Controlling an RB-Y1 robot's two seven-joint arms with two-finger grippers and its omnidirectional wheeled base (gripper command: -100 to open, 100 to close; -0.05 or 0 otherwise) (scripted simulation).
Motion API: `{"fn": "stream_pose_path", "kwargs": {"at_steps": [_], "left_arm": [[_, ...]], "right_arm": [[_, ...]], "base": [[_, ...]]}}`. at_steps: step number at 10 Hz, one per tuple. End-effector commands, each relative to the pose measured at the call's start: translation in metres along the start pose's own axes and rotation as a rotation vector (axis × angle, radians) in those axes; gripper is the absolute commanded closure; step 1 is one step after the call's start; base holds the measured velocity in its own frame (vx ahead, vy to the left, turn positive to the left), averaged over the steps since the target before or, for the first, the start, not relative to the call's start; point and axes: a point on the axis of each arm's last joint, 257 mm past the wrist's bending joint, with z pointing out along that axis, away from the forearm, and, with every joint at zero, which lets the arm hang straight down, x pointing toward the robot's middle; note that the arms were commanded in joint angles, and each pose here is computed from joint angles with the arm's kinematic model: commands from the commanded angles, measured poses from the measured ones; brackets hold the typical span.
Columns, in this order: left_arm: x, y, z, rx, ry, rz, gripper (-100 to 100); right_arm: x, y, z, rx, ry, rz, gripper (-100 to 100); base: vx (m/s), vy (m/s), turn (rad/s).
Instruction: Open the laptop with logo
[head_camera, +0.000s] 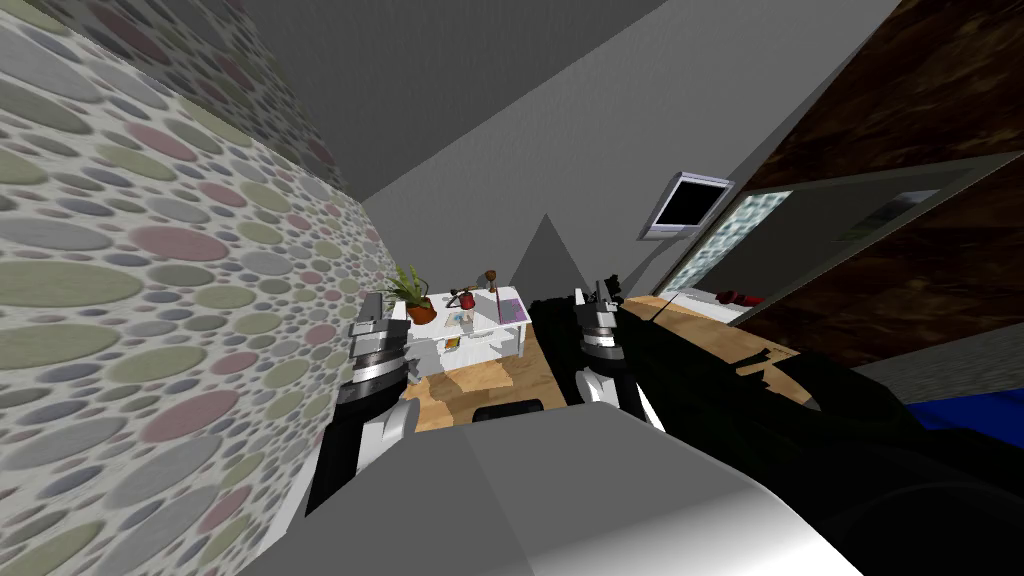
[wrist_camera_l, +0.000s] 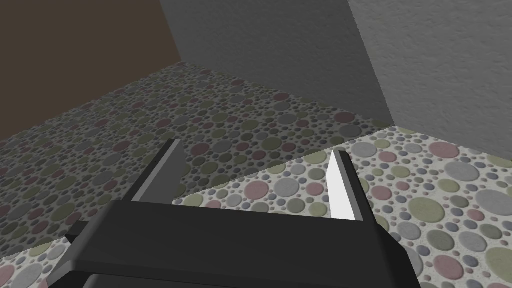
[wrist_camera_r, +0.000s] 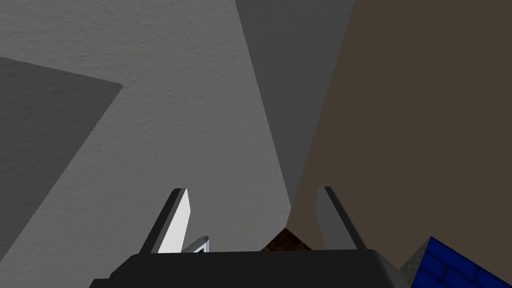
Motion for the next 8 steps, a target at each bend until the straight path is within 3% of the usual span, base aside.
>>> {"fn": "stream_pose_path", "kwargs": {"at_steps": [1,8], "left_arm": [[0.0,0.0,0.0,0.0,0.0,0.0,0],[0.0,-0.0002,0.0,0.0,0.0,0.0,0]], "right_arm": [[0.0,0.0,0.0,0.0,0.0,0.0,0],[0.0,0.0002,0.0,0.0,0.0,0.0,0]], "base": [[0.0,0.0,0.0],[0.0,0.0,0.0]]}}
